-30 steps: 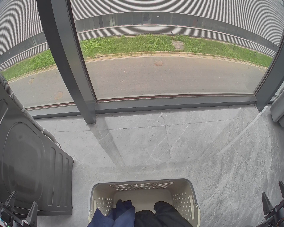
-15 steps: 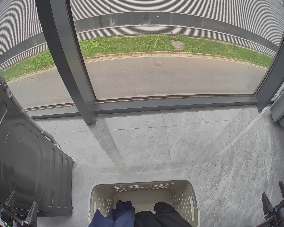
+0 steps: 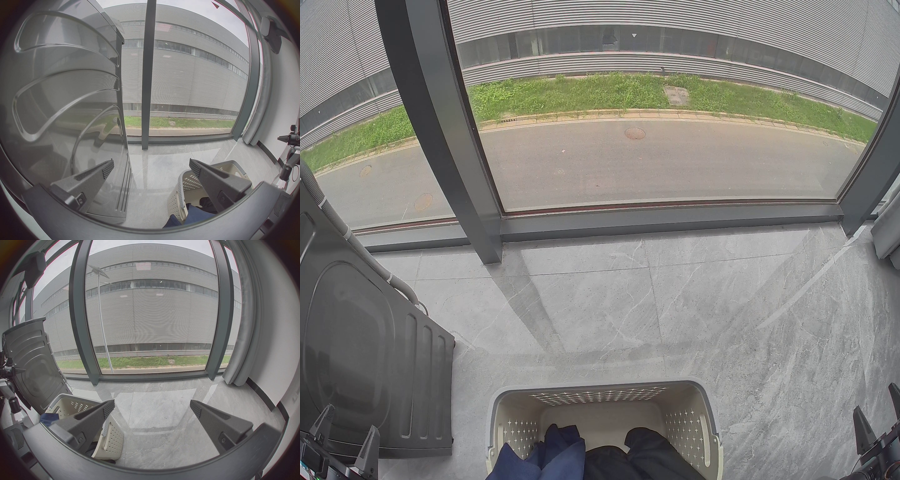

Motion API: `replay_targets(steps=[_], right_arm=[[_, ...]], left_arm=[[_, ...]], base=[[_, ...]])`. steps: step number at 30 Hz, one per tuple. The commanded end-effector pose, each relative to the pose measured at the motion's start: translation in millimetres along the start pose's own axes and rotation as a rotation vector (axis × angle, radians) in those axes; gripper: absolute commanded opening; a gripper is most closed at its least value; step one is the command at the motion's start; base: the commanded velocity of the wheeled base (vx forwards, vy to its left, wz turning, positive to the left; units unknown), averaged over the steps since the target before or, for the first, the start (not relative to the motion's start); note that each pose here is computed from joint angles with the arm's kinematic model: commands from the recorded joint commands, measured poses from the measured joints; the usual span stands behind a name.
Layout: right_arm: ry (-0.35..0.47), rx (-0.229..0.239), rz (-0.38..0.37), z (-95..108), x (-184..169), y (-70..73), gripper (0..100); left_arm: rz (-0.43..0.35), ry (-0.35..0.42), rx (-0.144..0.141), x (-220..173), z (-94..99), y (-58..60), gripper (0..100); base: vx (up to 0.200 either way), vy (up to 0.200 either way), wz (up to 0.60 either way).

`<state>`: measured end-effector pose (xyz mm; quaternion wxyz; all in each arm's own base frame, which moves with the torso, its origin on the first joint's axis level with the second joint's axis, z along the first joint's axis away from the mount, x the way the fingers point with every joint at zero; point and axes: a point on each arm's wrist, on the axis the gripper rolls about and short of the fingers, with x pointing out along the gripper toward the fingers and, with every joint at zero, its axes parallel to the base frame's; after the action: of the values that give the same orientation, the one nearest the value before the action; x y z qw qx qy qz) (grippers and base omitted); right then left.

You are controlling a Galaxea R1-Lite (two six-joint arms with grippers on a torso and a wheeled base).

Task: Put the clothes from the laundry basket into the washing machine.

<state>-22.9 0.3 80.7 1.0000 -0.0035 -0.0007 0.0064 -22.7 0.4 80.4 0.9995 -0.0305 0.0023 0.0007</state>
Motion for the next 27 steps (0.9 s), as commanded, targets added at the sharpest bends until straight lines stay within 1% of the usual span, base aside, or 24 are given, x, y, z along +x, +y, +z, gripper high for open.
replay_targets(steps=[1,27], right_arm=[[0.001,-0.001,0.001,-5.3,0.0,0.0,100],[0.001,-0.001,0.001,-5.3,0.0,0.0,100]], left_arm=[[0.000,-0.002,0.000,-0.2,-4.9,0.3,100],[0.000,-0.002,0.000,-0.2,-4.9,0.3,100]], base=[[0.000,0.000,0.00],[0.000,0.000,0.00]])
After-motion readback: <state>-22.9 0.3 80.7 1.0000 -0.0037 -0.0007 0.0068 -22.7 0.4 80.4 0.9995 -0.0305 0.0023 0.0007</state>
